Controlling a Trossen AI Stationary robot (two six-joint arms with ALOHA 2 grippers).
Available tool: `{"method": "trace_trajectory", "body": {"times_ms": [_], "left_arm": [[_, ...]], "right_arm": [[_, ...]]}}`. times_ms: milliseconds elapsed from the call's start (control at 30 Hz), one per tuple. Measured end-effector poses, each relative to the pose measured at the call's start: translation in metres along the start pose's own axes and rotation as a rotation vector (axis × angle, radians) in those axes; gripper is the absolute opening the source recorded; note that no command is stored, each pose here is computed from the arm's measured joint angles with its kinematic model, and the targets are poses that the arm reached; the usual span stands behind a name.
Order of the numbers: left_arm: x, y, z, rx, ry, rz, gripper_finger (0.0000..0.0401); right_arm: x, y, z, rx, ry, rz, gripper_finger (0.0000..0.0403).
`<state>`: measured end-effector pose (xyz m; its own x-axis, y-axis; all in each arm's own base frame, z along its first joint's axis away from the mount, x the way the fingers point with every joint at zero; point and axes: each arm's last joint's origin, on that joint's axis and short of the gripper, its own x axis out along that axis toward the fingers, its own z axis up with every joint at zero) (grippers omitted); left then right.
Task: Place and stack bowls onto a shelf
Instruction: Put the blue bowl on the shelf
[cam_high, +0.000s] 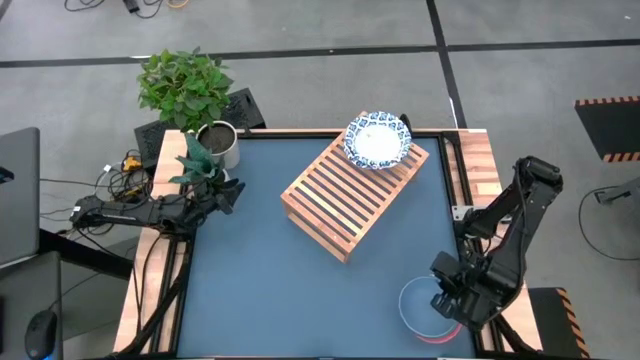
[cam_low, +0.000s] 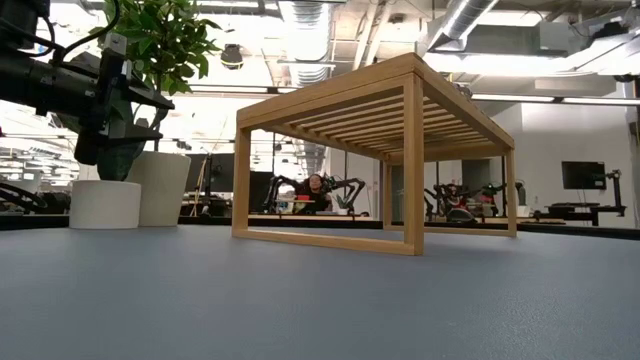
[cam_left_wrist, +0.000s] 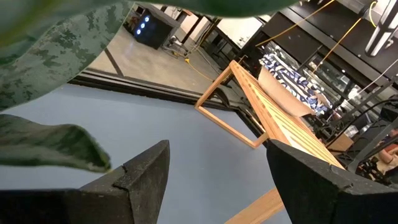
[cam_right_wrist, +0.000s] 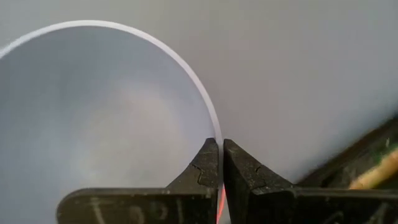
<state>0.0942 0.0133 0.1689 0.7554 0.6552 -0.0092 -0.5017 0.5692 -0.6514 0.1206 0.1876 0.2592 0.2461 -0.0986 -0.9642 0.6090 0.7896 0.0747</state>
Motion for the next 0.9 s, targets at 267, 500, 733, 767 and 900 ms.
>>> {"method": "trace_trajectory", "body": {"times_ms": [267, 500, 733, 767, 900], "left_arm": [[0.000, 0.000, 0.000, 0.001, 0.000, 0.000, 0.0253], [0.000, 0.000, 0.000, 0.004, 0.000, 0.000, 0.0253], [0.000, 0.000, 0.000, 0.008, 0.000, 0.000, 0.0253], [0.000, 0.000, 0.000, 0.008, 0.000, 0.000, 0.0253], [0.000, 0.000, 0.000, 0.008, 0.000, 0.000, 0.0253]], "right_arm": [[-0.016, 0.001, 0.005, 0.002, -0.084, 0.009, 0.0028], [-0.023, 0.001, 0.008, 0.003, -0.104, 0.010, 0.0028], [-0.024, -0.001, 0.007, 0.050, -0.069, -0.015, 0.0028], [-0.024, -0.002, 0.006, 0.053, -0.061, -0.016, 0.0028], [-0.024, -0.001, 0.006, 0.062, -0.050, -0.015, 0.0028]]}}
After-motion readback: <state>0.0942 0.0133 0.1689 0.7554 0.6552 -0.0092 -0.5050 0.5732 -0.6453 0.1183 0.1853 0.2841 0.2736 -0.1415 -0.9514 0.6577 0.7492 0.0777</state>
